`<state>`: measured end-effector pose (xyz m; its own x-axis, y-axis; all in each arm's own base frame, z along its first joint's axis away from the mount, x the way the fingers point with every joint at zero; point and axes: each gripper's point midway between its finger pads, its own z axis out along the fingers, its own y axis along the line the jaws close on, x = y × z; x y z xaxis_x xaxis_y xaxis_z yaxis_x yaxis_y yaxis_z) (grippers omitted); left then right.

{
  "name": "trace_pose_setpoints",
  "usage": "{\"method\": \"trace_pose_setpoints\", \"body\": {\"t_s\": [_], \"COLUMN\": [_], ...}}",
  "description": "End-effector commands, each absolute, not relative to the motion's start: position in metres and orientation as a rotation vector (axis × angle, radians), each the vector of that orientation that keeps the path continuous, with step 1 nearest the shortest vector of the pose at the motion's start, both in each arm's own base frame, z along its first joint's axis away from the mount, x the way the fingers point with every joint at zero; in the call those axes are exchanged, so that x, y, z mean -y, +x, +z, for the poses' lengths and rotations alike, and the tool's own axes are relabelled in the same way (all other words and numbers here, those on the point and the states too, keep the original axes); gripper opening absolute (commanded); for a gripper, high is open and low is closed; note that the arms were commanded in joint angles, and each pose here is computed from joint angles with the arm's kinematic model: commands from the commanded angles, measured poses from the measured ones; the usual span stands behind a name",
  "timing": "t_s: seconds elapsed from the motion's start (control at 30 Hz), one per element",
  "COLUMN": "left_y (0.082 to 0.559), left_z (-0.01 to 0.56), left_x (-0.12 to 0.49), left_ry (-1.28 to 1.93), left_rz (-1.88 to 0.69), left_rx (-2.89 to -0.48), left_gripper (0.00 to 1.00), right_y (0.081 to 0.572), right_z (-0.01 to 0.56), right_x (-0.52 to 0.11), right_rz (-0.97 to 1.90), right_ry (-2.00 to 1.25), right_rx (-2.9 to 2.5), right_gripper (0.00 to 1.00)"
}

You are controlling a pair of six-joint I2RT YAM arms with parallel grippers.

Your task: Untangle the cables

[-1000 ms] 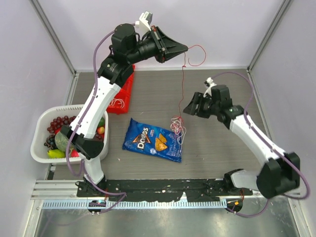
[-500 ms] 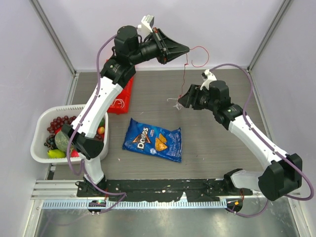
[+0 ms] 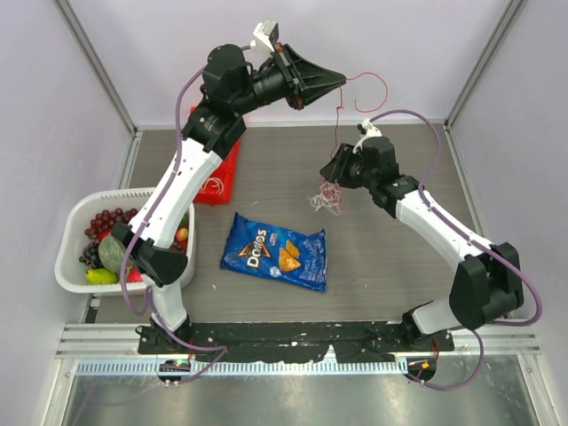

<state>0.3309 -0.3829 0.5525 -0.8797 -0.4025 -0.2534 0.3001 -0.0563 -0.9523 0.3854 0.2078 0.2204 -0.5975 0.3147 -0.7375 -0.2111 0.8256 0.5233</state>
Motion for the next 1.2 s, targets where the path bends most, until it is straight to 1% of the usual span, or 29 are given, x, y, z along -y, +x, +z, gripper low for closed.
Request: {"method": "trace_pose_setpoints", "body": {"t_s": [0.0,0.1,0.13,0.2,0.27,0.37,0.5,0.6,0.67,0.8,0.87,1.0,1.17], "left_y": [0.301,0.286,0.284,0.275,0.273,0.271,0.273,0.261,0.252,0.241,0.237,0.237,0.225], "left_z": [0.611,0.645,0.654,0.672,0.681,0.688,0.691,0.711,0.725,0.742,0.747,0.745,0.757], "left_x": [0.371,0.359,0.356,0.346,0.338,0.325,0.316,0.304,0.294,0.275,0.264,0.256,0.247], "left_ry": [0.014,0.024,0.02,0.016,-0.001,-0.011,-0.03,-0.016,-0.01,-0.012,-0.013,-0.025,-0.011], "left_rz": [-2.079,-2.138,-2.162,-2.196,-2.2,-2.166,-2.135,-2.141,-2.149,-2.139,-2.115,-2.08,-2.071], "left_rx": [-1.575,-1.478,-1.447,-1.392,-1.361,-1.335,-1.325,-1.247,-1.192,-1.116,-1.094,-1.101,-1.047], "left_gripper": [0.0,0.0,0.0,0.0,0.0,0.0,0.0,0.0,0.0,0.0,0.0,0.0,0.0], "right_y": [0.403,0.406,0.404,0.401,0.4,0.394,0.392,0.391,0.39,0.388,0.387,0.387,0.386], "right_z": [0.208,0.153,0.14,0.107,0.088,0.077,0.074,0.063,0.056,0.049,0.049,0.052,0.05], "right_x": [-0.203,-0.177,-0.168,-0.147,-0.125,-0.109,-0.097,-0.087,-0.08,-0.076,-0.075,-0.074,-0.065], "right_rz": [0.666,0.494,0.445,0.342,0.231,0.149,0.092,0.054,0.031,0.019,0.013,0.01,-0.023], "right_ry": [0.164,0.237,0.252,0.288,0.319,0.344,0.367,0.4,0.417,0.421,0.421,0.427,0.441], "right_rx": [-2.094,-2.198,-2.231,-2.317,-2.369,-2.408,-2.413,-2.451,-2.478,-2.501,-2.499,-2.49,-2.49], "right_gripper": [0.44,0.39,0.35,0.3,0.25,0.24,0.26,0.28,0.31,0.4,0.49,0.52,0.54]}}
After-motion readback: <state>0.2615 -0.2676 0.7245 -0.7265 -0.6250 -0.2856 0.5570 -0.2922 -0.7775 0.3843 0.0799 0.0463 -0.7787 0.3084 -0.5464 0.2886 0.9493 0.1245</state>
